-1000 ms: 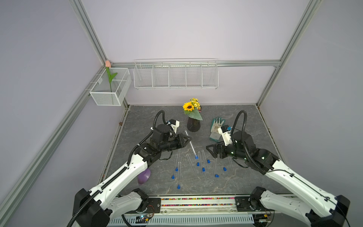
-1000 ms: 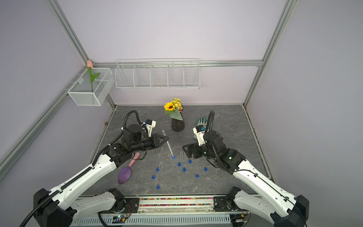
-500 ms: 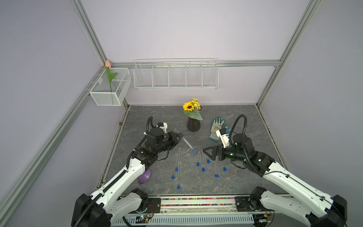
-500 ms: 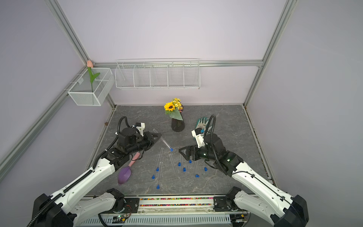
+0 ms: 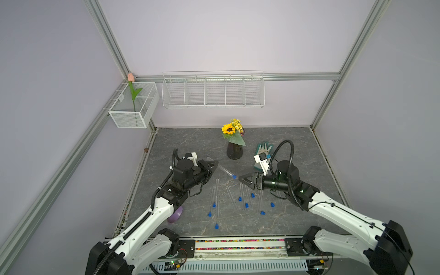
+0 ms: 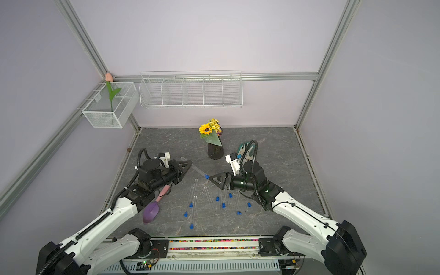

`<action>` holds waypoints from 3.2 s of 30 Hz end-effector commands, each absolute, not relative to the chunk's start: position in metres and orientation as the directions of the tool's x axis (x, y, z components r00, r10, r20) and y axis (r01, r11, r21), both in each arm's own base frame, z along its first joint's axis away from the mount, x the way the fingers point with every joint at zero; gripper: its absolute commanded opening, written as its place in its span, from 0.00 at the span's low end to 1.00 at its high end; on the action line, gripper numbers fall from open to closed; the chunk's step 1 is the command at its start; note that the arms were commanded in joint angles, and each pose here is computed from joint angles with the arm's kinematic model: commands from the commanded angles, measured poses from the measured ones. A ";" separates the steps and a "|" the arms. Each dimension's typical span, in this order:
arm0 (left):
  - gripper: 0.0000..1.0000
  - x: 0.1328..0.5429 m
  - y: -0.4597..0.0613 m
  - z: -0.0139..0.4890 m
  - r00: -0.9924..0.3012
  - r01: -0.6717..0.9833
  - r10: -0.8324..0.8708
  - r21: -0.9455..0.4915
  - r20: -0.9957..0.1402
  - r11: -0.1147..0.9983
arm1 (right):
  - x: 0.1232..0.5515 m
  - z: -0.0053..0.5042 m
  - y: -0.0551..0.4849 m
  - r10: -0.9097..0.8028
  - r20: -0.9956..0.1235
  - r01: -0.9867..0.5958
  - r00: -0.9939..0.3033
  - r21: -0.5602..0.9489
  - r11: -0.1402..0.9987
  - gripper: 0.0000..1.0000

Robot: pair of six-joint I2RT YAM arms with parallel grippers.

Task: Remove stoppers from test tubes
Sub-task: Open the stopper on the test tube.

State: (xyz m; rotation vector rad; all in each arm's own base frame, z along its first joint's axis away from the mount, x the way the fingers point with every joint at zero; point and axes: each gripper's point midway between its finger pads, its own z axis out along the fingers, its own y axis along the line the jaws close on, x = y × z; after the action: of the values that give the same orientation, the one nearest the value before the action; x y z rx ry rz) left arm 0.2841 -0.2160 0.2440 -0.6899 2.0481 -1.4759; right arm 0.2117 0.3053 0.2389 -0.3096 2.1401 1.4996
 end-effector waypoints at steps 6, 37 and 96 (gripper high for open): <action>0.00 0.286 -0.210 0.254 -0.708 -0.097 -0.699 -0.967 -0.100 0.236 | 0.205 0.258 0.329 0.081 -0.530 -0.492 -0.844 0.826 0.276 0.58; 0.00 0.281 -0.209 0.256 -0.715 -0.099 -0.694 -0.970 -0.085 0.222 | 0.212 0.240 0.336 0.067 -0.513 -0.456 -0.856 0.809 0.371 0.57; 0.00 0.284 -0.208 0.246 -0.709 -0.123 -0.699 -0.959 -0.094 0.254 | 0.201 0.233 0.317 -0.075 -0.717 -0.664 -0.693 0.594 0.455 0.08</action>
State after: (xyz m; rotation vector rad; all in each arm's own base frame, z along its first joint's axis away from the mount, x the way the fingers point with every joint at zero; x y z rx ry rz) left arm 0.2693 -0.2236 0.2508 -0.6802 2.0657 -1.5718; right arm 0.2064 0.3263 0.2379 -0.5308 2.0877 1.3254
